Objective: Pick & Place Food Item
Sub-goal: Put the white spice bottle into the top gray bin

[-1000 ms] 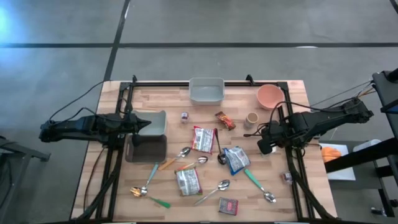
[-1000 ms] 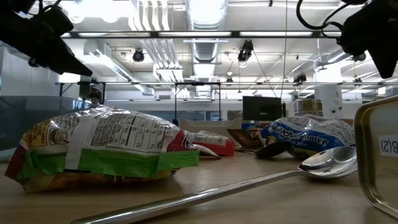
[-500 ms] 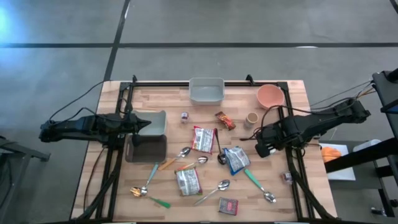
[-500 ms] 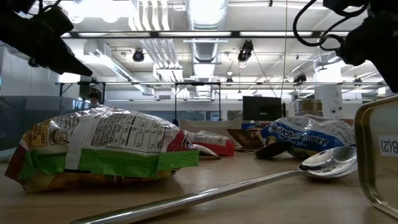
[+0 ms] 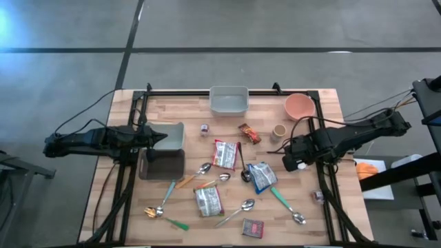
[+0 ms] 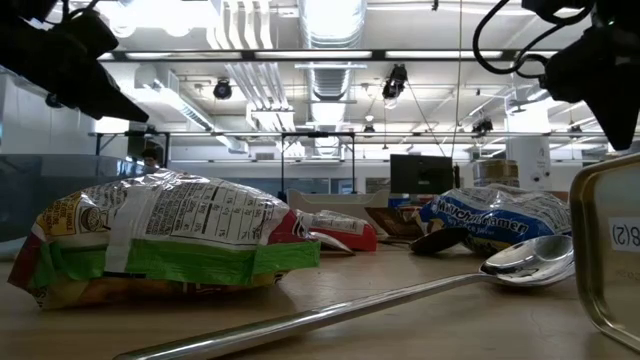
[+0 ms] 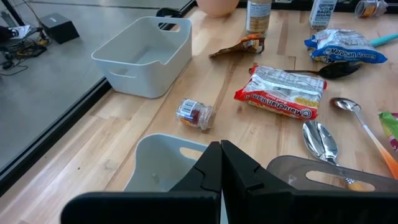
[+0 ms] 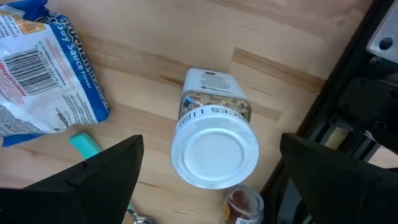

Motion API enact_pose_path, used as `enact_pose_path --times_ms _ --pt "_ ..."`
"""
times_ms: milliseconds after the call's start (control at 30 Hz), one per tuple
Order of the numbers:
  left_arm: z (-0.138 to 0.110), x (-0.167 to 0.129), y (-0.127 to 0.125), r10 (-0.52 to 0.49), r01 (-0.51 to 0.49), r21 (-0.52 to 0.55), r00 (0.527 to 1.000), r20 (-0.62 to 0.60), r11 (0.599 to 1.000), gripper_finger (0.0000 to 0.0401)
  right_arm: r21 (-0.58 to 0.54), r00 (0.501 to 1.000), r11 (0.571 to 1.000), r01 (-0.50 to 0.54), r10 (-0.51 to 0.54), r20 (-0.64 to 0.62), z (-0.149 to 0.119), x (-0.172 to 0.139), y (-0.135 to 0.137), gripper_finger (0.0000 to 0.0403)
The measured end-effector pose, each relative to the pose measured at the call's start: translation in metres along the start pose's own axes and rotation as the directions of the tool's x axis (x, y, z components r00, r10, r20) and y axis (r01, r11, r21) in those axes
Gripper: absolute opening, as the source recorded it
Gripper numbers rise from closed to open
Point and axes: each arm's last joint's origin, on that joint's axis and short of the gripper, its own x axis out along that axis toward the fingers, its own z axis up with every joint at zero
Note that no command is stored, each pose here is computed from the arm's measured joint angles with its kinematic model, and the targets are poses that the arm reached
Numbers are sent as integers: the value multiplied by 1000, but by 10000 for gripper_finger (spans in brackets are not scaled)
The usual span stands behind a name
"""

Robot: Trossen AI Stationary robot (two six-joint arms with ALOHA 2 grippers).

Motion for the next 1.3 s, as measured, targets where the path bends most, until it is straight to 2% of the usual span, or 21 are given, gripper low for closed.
enact_pose_path --times_ms 167,500,600,733,833,967,1300 --pt "0 0 0 0 0 0 1000 0 1000 0 49 1000 999 15 -15 11 1 3 -1 352" --pt "0 0 0 0 0 0 1000 0 1000 0 53 1000 999 6 -7 13 1 4 1 221" --pt "0 0 0 0 0 0 1000 0 1000 0 37 1000 999 -3 3 12 1 4 1 197" --pt "0 0 0 0 0 0 1000 0 1000 0 69 999 997 -24 26 -36 0 2 3 201" --pt "0 0 0 0 0 0 1000 0 1000 0 58 999 998 -28 30 -42 -1 1 3 234" --pt "0 0 0 0 0 0 1000 0 1000 0 103 999 994 -23 27 -44 -1 0 3 279" --pt "0 0 0 0 0 0 1000 0 1000 0 -39 999 999 -29 27 -45 -1 1 3 328"
